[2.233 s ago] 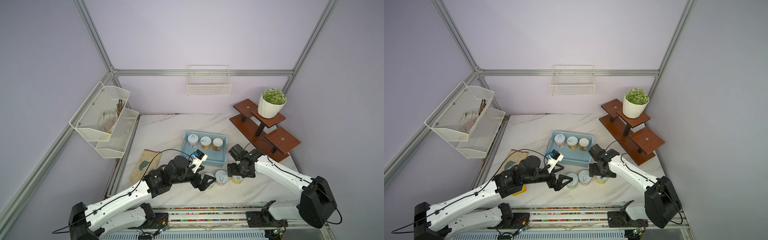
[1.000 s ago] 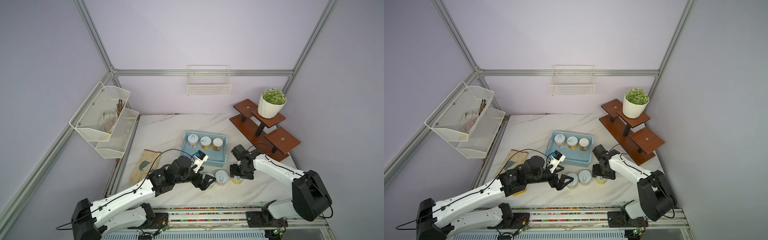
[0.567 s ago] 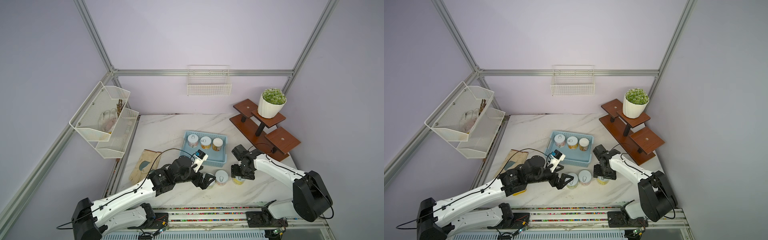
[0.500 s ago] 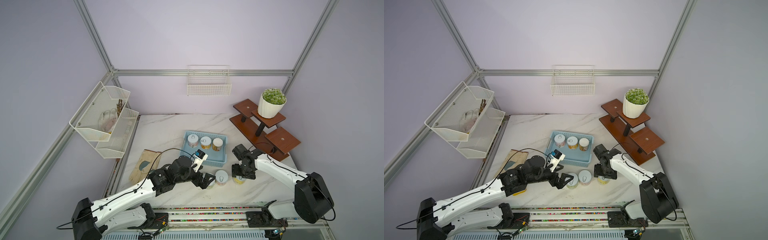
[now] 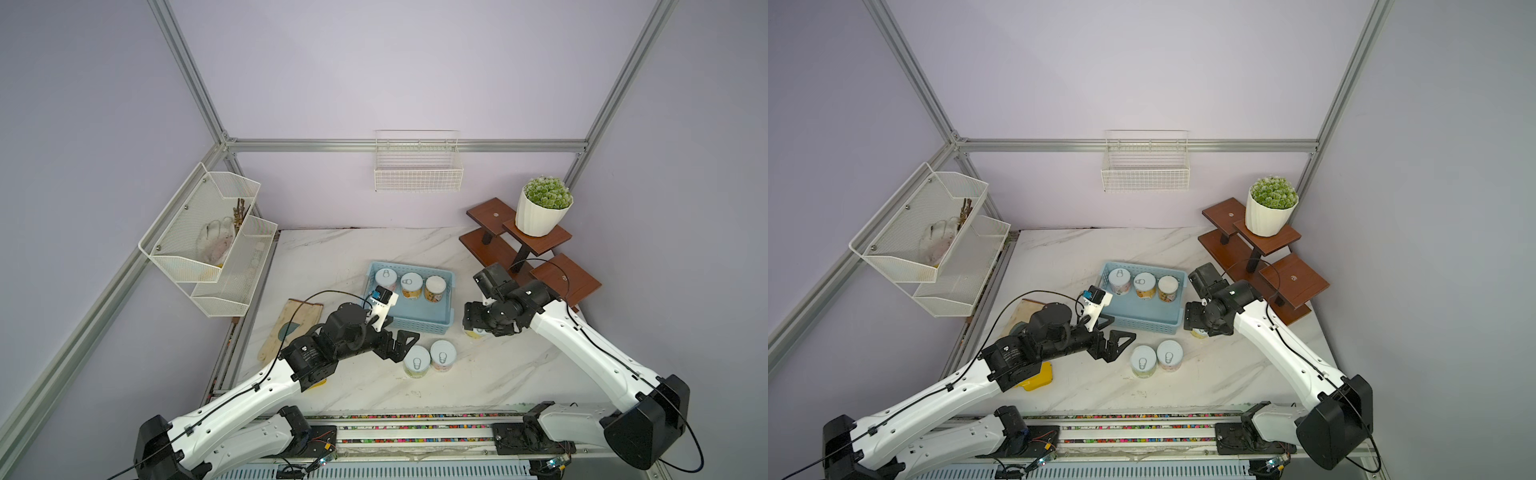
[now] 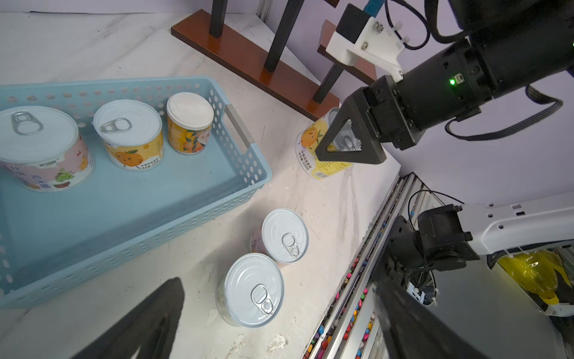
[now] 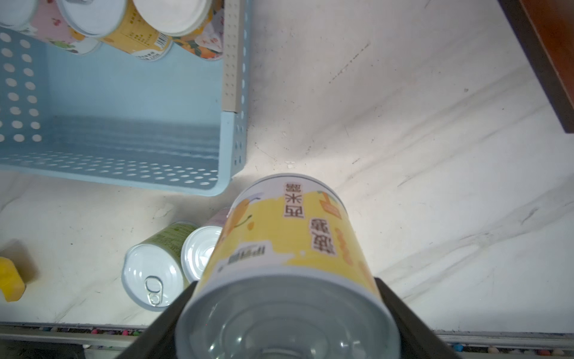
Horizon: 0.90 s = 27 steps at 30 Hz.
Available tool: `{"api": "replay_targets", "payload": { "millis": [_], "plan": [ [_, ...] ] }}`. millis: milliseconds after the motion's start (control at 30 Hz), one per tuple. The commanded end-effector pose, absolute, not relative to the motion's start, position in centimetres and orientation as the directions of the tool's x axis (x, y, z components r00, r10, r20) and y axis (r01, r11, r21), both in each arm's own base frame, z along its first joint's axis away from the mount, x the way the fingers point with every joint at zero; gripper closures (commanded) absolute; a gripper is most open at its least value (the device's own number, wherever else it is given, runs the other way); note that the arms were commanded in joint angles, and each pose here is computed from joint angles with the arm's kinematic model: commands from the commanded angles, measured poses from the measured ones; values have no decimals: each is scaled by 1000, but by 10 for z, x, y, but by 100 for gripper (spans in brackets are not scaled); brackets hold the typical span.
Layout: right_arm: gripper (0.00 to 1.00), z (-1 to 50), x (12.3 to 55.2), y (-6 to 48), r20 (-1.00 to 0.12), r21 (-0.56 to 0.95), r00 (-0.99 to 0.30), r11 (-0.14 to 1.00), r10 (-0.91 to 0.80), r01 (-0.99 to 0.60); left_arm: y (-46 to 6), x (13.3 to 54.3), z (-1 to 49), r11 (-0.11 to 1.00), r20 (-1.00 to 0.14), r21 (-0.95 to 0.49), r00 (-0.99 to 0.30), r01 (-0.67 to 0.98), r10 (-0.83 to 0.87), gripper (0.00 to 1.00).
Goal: Put the canned food in the basket
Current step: Pick up the canned food from the center of the board, then place the canned food in the basket.
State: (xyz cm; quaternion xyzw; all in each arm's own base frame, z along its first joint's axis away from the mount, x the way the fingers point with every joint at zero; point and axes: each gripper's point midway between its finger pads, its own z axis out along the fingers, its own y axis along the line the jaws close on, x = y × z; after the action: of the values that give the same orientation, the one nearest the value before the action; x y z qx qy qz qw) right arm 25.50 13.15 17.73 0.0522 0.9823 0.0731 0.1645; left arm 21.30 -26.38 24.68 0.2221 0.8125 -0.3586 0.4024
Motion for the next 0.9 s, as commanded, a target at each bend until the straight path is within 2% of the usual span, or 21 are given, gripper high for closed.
{"api": "replay_targets", "payload": {
  "millis": [0, 200, 433, 867],
  "plan": [
    [45, 196, 269, 156, -347, 183, -934, 983, 87, 23, -260, 219, 262, 597, -843, -413, -537, 688, 35, 0],
    [47, 206, 297, 192, -363, 170, -930, 985, 57, -6, -254, 228, 266, 591, -849, -414, -528, 692, 23, 0],
    [48, 189, 328, 223, -342, 164, -936, 986, 79, 23, -248, 225, 263, 601, -845, -410, -534, 687, 34, 0],
    [48, 156, 354, 238, -321, 139, -937, 985, 138, 98, -241, 218, 262, 596, -846, -419, -533, 685, 17, 0]
  ]
}}
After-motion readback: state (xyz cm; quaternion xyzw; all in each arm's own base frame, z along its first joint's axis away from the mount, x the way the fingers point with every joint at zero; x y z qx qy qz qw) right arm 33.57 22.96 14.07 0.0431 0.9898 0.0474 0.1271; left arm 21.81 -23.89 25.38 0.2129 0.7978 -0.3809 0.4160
